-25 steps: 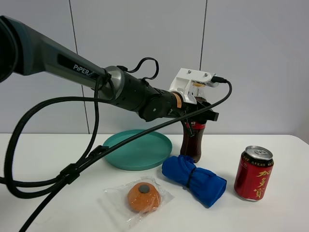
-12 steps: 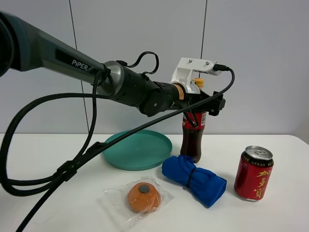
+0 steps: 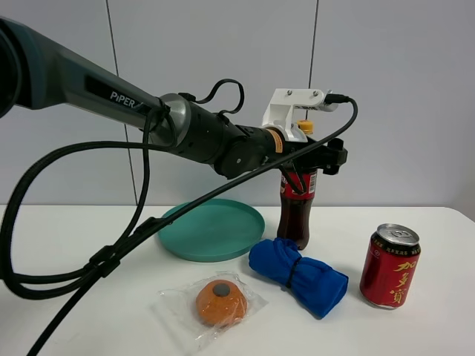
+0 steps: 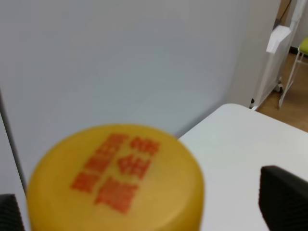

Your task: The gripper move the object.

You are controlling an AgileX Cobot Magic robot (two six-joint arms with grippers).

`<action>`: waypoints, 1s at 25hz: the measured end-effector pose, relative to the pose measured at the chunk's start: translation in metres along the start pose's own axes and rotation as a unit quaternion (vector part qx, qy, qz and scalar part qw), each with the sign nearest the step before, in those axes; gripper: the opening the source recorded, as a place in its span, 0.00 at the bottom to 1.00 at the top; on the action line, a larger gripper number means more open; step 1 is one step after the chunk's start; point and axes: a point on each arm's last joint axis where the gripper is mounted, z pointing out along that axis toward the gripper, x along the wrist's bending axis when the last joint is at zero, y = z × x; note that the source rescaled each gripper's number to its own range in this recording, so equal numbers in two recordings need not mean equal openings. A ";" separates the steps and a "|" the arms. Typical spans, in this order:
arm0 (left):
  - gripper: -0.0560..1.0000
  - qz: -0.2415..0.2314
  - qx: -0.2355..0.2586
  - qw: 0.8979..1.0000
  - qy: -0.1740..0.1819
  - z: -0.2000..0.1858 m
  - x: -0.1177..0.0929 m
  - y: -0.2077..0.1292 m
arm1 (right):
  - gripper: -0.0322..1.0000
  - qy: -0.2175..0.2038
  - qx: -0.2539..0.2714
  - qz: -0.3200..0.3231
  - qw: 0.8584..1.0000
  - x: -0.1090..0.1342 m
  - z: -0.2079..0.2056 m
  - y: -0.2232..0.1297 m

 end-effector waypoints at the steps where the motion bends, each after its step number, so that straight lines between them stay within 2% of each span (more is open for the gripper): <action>1: 0.98 0.000 0.001 1.000 0.002 -0.001 0.000 0.002 | 1.00 0.000 0.000 0.000 1.000 0.000 0.000 0.000; 5: 0.98 0.004 0.016 1.000 0.021 -0.010 0.001 0.024 | 1.00 0.000 0.000 0.000 1.000 0.000 0.000 0.000; 8: 0.98 0.007 0.019 0.999 0.038 -0.024 0.000 0.055 | 1.00 0.000 0.000 0.000 1.000 0.000 0.000 0.000; 13: 0.98 0.010 -0.005 0.998 0.059 -0.058 -0.005 0.117 | 1.00 0.000 0.000 0.000 1.000 0.000 0.000 0.000; 17: 0.98 0.008 0.009 0.996 0.091 -0.091 -0.006 0.156 | 1.00 0.000 0.000 0.000 1.000 0.000 0.000 0.000; 20: 0.98 0.001 0.048 0.990 0.131 -0.118 -0.002 0.176 | 1.00 0.000 0.000 0.000 1.000 0.000 0.000 0.000; 25: 0.98 -0.009 0.116 0.971 0.209 -0.164 0.023 0.196 | 1.00 0.000 0.000 0.000 1.000 0.000 0.000 0.000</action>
